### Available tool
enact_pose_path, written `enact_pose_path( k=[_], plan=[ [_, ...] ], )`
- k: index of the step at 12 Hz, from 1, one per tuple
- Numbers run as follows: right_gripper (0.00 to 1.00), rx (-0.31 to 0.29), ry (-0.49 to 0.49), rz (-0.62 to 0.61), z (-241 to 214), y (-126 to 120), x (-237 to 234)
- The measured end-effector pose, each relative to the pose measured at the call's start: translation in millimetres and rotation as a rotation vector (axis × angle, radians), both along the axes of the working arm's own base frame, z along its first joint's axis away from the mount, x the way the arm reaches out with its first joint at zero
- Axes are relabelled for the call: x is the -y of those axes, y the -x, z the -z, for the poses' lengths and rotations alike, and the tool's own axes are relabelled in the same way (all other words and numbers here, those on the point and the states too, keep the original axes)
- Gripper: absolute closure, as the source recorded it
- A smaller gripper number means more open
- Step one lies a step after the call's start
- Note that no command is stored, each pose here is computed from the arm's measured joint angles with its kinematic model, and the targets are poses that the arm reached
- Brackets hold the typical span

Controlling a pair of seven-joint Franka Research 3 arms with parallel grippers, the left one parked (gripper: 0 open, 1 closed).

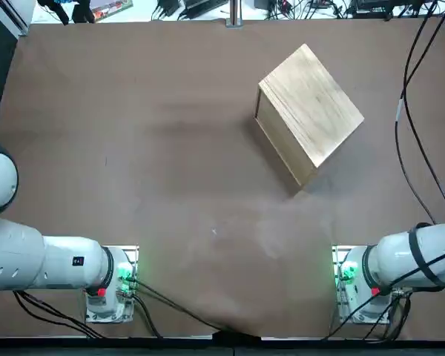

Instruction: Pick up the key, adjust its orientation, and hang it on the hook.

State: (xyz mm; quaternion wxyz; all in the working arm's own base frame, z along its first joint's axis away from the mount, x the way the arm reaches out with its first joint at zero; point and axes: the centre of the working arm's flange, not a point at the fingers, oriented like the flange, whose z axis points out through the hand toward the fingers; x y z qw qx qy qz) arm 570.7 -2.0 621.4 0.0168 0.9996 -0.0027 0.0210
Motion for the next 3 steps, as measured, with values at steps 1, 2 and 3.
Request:
enact_pose_path(
  k=[1, 2, 3],
  plan=[
    [0.0, -0.001, 0.0, 0.0, 0.4, -0.1, -0.2],
    [0.0, -0.001, 0.0, 0.0, 0.7, -0.2, -0.3],
    [0.0, -0.002, 0.0, 0.0, 1.0, -0.3, -0.4]
  ],
)
